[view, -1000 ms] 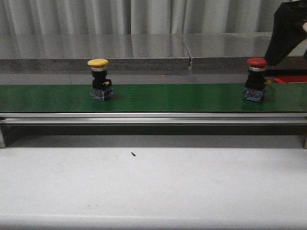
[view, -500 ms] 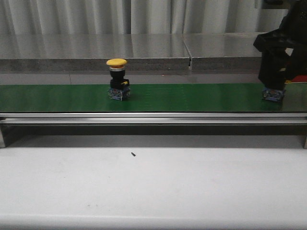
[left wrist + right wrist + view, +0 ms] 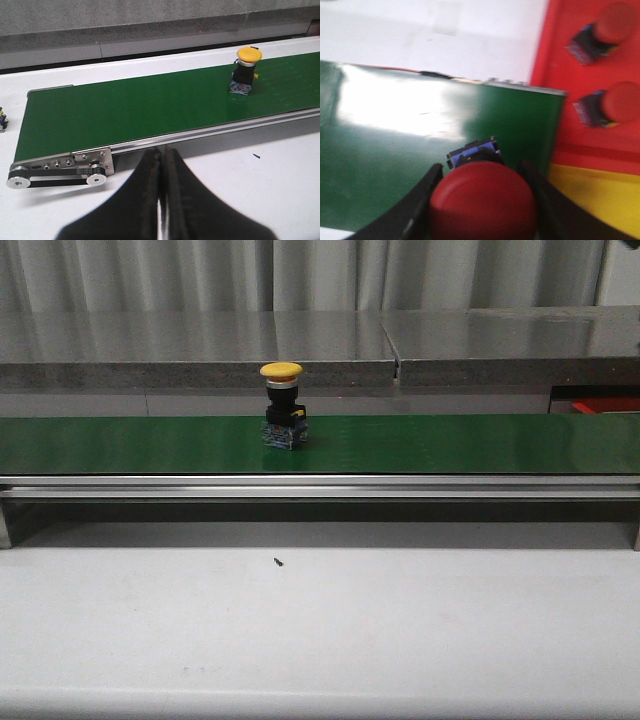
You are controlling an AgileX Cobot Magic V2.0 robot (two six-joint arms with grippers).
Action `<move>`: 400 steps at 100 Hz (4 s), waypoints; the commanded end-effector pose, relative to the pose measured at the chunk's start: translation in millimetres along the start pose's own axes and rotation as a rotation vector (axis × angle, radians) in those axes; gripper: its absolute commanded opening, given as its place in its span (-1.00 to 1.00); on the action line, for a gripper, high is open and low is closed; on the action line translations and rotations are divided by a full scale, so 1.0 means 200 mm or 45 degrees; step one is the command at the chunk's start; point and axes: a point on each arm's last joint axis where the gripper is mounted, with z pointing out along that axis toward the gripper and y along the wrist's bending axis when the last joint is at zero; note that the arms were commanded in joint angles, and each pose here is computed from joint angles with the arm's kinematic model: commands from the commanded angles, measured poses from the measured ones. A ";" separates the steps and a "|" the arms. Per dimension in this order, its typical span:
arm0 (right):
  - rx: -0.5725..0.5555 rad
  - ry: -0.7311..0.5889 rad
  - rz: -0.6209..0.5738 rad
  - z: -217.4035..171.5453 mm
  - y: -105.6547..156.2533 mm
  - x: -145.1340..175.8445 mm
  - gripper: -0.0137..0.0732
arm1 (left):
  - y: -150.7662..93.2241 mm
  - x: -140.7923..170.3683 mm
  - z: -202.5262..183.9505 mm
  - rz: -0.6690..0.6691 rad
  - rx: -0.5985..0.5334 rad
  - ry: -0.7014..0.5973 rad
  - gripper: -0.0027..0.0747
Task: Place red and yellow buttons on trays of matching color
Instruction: 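Grasp the red-capped button at the belt end with the right gripper, then carry the red-capped button into the red tray and release it, then grasp the yellow-capped button at the belt end with the right gripper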
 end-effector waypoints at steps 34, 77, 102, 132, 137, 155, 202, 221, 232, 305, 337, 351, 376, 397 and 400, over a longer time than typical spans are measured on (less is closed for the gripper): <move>0.226 -0.186 0.506 -0.05 -0.78 0.11 -0.46 | 0.01 -0.07 -0.02 -0.019 -0.028 -0.111 -0.98; 0.197 -0.139 0.495 0.32 -0.95 -0.02 -0.46 | 0.01 -0.07 -0.02 -0.019 -0.028 -0.111 -0.98; 0.173 -0.139 0.478 0.40 -0.94 -0.07 -0.46 | 0.01 -0.07 -0.02 -0.019 -0.028 -0.111 -0.98; 0.152 -0.093 0.481 0.47 -0.93 -0.05 -0.21 | 0.01 -0.07 -0.02 -0.019 -0.028 -0.111 -0.98; 0.147 -0.088 0.483 0.47 -0.93 -0.05 0.02 | 0.01 -0.07 -0.02 -0.019 -0.028 -0.111 -0.98; 0.143 -0.084 0.483 0.46 -0.93 -0.05 0.85 | 0.01 -0.07 -0.02 -0.019 -0.028 -0.111 -0.98; 0.043 -0.356 0.255 -0.11 -0.69 -0.22 0.80 | 0.01 -0.07 -0.02 -0.019 -0.028 -0.111 -0.98; 0.001 -0.385 0.086 -0.33 -0.45 -0.23 0.80 | 0.01 -0.07 -0.02 -0.019 -0.028 -0.111 -0.98; -0.028 -0.369 0.024 -0.40 -0.31 -0.16 0.80 | 0.01 -0.07 -0.02 -0.019 -0.028 -0.111 -0.98; -0.214 -0.263 -0.250 -0.07 0.36 0.25 0.80 | 0.01 -0.07 -0.02 -0.025 -0.025 -0.113 -0.98; -0.227 -0.242 -0.257 0.11 0.37 0.10 0.80 | 0.01 -0.07 -0.02 -0.025 -0.025 -0.113 -0.98; -0.238 -0.226 -0.262 0.15 0.37 0.04 0.71 | 0.01 -0.07 -0.02 -0.025 -0.025 -0.113 -0.98; -0.267 -0.117 -0.235 0.22 0.36 0.06 -0.44 | 0.01 -0.07 -0.02 -0.025 -0.025 -0.113 -0.98; -0.238 -0.149 -0.121 0.02 0.22 0.04 -0.60 | 0.01 -0.07 -0.02 -0.025 -0.025 -0.113 -0.98; -0.225 -0.164 -0.107 -0.03 0.19 0.05 -0.60 | 0.01 -0.07 -0.02 -0.025 -0.025 -0.113 -0.98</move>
